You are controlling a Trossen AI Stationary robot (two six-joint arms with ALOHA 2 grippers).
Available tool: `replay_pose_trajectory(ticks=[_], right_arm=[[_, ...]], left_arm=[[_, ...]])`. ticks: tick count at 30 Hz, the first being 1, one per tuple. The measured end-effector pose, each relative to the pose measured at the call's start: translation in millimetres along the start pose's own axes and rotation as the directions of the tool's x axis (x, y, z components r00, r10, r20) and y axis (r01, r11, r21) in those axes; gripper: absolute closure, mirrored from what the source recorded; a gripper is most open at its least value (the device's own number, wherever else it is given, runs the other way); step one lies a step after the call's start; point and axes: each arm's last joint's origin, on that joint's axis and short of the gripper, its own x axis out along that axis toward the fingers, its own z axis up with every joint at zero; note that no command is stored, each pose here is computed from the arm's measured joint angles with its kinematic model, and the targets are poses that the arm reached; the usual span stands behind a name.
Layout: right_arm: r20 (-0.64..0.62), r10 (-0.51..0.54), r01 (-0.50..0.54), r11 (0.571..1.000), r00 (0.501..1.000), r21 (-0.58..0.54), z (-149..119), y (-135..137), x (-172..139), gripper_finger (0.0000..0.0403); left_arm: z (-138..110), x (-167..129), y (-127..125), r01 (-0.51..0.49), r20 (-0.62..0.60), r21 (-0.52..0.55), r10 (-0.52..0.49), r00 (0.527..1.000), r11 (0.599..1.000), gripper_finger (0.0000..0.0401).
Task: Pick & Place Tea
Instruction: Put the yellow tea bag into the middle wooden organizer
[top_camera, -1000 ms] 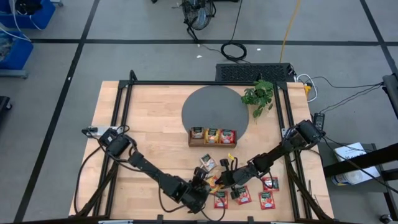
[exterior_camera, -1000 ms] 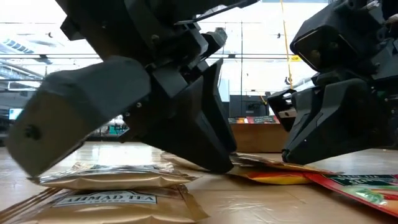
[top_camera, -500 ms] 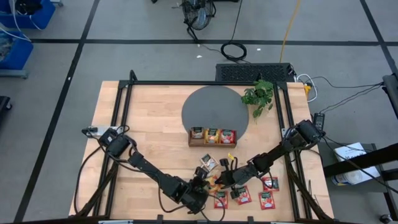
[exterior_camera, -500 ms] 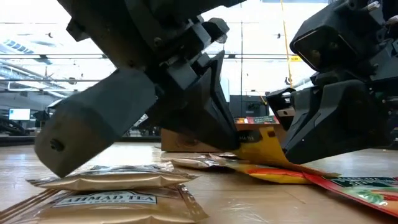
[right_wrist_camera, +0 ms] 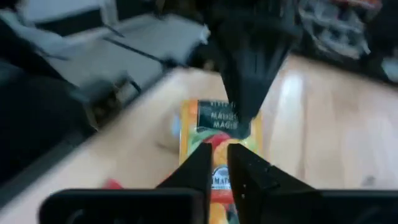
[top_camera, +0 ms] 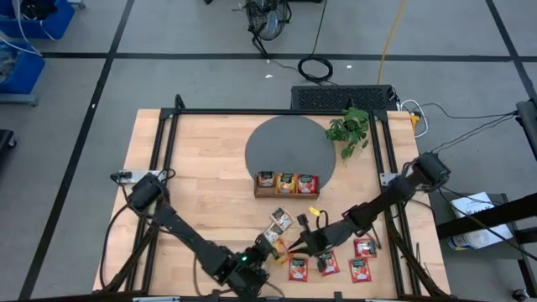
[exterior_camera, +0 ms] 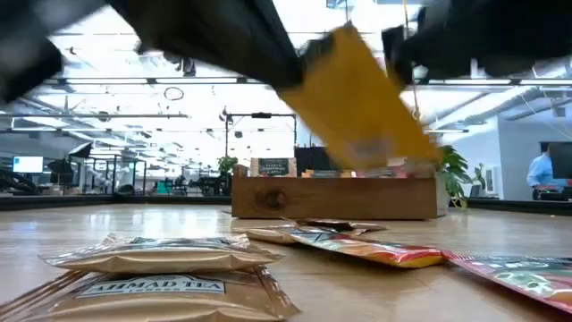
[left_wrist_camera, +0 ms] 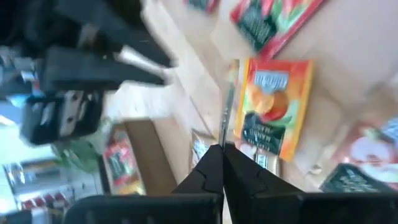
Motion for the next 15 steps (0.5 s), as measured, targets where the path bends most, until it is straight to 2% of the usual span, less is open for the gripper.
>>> replay_pose_trajectory(ticks=[5,8,10,12,15], right_arm=[[0.072,0.165,-0.166,0.986,0.984,0.015,28.8,-6.3,-20.8,0.0317],[0.091,0.309,-0.315,0.947,0.947,0.057,35.2,-14.4,-27.5,0.0294],[0.104,0.393,-0.403,0.91,0.913,0.094,36.4,-19.4,-29.0,0.0281],[0.121,0.438,-0.452,0.883,0.891,0.129,36.8,-25.2,-29.0,0.027],[0.112,0.454,-0.467,0.868,0.884,0.17,33.5,-32.4,-27.1,0.0259]], left_arm=[[10.7,-23.4,-6.0,-0.018,0.077,0.102,0.01,0.997,0.995,0.0394],[18.8,-32.0,-10.6,-0.05,0.137,0.195,0.023,0.99,0.98,0.0396],[25.5,-35.2,-9.3,-0.087,0.188,0.218,0.046,0.981,0.972,0.0397],[31.5,-36.6,-5.5,-0.128,0.238,0.225,0.072,0.969,0.966,0.0395],[38.4,-39.0,-1.6,-0.178,0.304,0.283,0.088,0.949,0.943,0.0396]])
